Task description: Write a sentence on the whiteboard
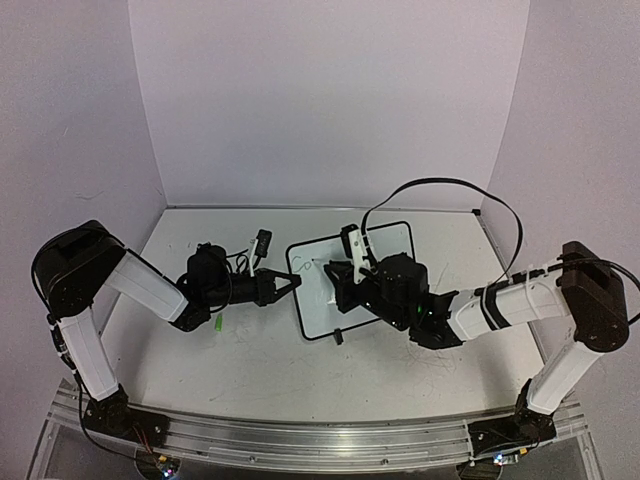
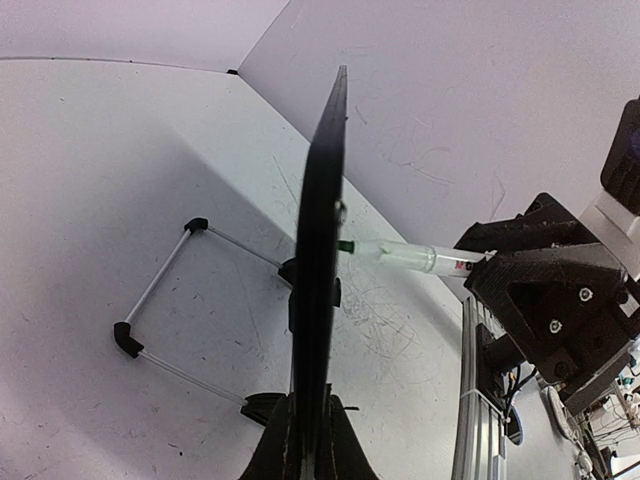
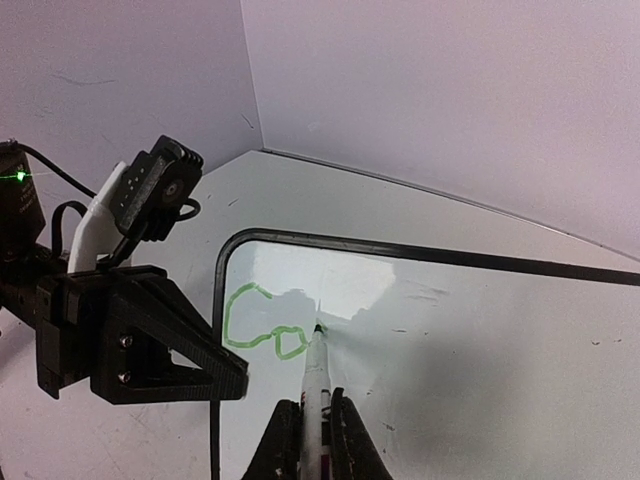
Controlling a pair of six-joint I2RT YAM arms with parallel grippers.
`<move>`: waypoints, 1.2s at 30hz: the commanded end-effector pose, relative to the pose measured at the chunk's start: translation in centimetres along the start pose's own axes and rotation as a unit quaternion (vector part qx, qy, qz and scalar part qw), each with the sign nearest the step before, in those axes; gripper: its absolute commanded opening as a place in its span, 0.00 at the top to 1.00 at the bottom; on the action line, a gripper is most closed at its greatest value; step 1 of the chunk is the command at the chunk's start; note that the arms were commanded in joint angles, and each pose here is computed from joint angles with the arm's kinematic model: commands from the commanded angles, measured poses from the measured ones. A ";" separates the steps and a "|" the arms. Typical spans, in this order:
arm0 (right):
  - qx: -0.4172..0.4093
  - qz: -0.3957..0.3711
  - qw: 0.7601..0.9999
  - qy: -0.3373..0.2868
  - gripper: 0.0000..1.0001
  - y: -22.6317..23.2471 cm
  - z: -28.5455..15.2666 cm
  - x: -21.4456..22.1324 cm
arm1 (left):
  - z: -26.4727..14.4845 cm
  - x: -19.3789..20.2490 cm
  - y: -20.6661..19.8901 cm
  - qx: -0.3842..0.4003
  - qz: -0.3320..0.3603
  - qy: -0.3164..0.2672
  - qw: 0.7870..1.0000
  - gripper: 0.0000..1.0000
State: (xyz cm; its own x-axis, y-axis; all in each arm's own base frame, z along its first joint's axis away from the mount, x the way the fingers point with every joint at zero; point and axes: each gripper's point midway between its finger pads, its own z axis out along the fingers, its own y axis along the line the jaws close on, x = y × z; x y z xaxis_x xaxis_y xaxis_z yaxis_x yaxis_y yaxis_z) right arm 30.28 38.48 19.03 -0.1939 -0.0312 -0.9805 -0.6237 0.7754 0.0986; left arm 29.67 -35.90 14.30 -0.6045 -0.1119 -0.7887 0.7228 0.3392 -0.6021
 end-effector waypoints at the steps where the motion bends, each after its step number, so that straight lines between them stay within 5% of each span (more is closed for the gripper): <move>1: 0.009 0.008 1.000 0.004 1.00 -0.2 -0.4 0.3 | -0.4 -0.7 0.2 -0.007 -0.002 -0.008 1.000 1.00; 36: 0.037 0.003 0.999 -0.001 1.00 -1.2 -0.5 0.1 | -0.8 -0.7 -0.1 -0.005 -0.001 -0.009 1.000 1.00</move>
State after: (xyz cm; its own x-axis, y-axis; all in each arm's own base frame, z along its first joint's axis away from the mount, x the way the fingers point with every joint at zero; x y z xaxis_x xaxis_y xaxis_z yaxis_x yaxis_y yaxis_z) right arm 29.78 38.12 18.03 -0.2172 -0.0404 -0.9753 -0.6061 0.7888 0.1023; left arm 29.70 -35.87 14.29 -0.6047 -0.1124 -0.7885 0.7221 0.3403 -0.6023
